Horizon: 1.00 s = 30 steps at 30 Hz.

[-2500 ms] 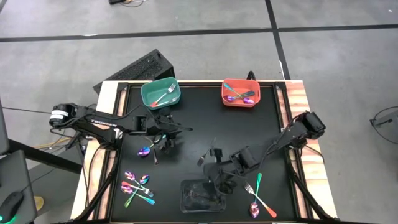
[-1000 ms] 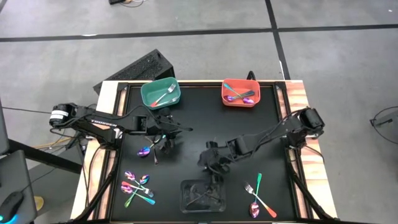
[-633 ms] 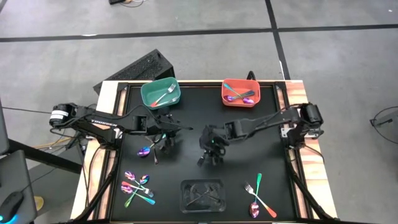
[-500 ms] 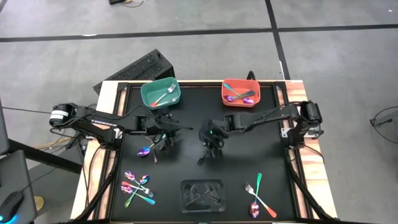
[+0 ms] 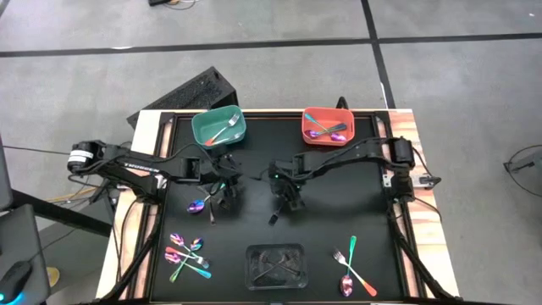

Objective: Sort silverware by color (type)
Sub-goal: Put the black fork into the black bin

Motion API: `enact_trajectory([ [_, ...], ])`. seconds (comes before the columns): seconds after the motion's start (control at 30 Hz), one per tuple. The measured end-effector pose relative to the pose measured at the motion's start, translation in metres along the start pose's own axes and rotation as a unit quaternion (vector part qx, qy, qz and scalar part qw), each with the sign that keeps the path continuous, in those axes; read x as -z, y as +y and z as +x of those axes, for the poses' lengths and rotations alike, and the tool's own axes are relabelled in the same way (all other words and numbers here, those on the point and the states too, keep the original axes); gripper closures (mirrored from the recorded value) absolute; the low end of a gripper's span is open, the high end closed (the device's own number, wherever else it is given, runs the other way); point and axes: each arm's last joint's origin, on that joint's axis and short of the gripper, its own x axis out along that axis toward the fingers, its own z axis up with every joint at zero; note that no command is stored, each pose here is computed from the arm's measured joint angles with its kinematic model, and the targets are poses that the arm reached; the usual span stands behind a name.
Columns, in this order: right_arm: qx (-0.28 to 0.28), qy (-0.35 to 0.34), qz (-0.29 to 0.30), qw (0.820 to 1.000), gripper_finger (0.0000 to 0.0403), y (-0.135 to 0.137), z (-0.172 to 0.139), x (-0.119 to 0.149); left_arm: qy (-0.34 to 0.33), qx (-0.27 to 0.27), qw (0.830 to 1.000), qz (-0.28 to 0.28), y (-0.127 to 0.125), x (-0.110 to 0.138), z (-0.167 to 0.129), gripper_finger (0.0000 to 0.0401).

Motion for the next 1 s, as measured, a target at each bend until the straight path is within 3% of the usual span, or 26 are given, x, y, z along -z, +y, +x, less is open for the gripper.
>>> enact_trajectory([
  [0.37, 0.004, 0.014, -0.081, 0.997, 0.0262, 0.026, 0.031, -0.006, 0.004, -0.017, 1.0, -0.009, 0.006, 0.0, 0.002, 0.0253],
  [0.63, 0.051, 0.031, -0.092, 0.994, 0.0326, 0.031, 0.037, -0.006, 0.004, -0.018, 1.0, -0.01, 0.006, 0.0, 0.002, 0.0253],
  [0.8, 0.083, 0.043, -0.031, 0.995, 0.0388, 0.027, 0.035, -0.003, 0.006, -0.018, 1.0, -0.012, 0.006, 0.001, 0.002, 0.0253],
  [1.0, 0.087, 0.05, 0.04, 0.994, 0.0395, 0.028, 0.021, 0.0, 0.017, -0.017, 1.0, -0.015, 0.006, 0.003, 0.002, 0.0253],
])
